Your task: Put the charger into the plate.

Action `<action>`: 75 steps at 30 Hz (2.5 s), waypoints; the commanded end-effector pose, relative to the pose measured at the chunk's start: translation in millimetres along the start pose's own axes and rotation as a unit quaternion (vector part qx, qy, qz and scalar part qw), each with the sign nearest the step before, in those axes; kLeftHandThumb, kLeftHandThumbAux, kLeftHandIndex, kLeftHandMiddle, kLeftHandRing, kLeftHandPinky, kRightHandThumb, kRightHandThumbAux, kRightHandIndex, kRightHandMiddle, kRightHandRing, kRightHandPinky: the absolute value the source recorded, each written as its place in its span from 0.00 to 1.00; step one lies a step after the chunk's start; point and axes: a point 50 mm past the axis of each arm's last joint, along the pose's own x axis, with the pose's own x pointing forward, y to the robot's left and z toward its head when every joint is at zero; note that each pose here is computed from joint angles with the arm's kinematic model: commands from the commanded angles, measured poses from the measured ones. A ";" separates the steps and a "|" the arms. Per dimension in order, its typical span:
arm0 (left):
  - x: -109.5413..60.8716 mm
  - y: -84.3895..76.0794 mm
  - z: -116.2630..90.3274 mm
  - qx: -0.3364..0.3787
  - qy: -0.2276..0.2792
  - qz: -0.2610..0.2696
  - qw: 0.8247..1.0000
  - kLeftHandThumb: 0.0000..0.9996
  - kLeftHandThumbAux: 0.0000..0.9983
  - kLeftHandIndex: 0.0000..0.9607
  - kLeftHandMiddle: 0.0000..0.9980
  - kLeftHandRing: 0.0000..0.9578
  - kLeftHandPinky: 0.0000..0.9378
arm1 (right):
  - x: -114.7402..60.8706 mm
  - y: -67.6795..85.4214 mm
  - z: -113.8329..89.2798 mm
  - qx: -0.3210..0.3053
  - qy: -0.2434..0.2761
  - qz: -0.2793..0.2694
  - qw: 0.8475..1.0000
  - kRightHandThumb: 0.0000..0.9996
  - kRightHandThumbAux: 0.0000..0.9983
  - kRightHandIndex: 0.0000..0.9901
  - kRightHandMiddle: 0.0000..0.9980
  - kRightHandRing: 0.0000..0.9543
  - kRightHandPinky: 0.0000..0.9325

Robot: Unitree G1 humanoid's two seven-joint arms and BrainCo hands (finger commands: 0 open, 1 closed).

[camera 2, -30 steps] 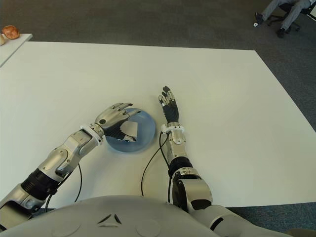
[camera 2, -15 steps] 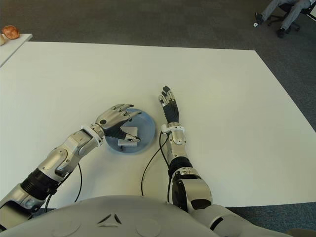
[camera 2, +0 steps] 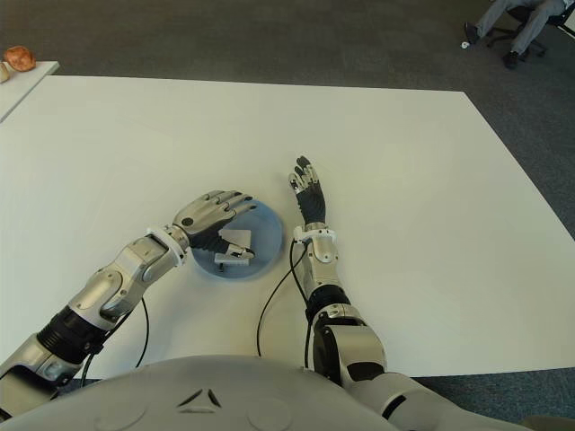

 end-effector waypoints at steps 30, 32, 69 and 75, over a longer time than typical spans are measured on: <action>-14.4 27.6 -43.5 -0.049 0.058 0.094 0.993 0.15 0.19 0.00 0.00 0.00 0.00 | -18.1 -5.1 -20.9 0.010 0.047 -0.011 0.999 0.00 0.51 0.06 0.09 0.06 0.04; -22.6 35.7 -54.7 -0.085 0.079 0.143 0.983 0.14 0.21 0.00 0.00 0.00 0.00 | -17.8 -6.1 -21.1 0.008 0.051 -0.010 0.999 0.00 0.51 0.06 0.09 0.06 0.04; -35.8 -15.0 -107.7 -0.654 0.112 0.336 0.668 0.03 0.72 0.01 0.01 0.00 0.01 | -20.6 -24.2 -21.0 0.014 0.065 -0.026 0.997 0.00 0.56 0.10 0.11 0.08 0.09; -31.9 -30.2 -106.5 -0.728 0.080 0.342 0.589 0.00 0.76 0.01 0.00 0.00 0.03 | -21.6 -26.1 -20.8 0.022 0.063 -0.027 0.997 0.00 0.59 0.10 0.12 0.09 0.10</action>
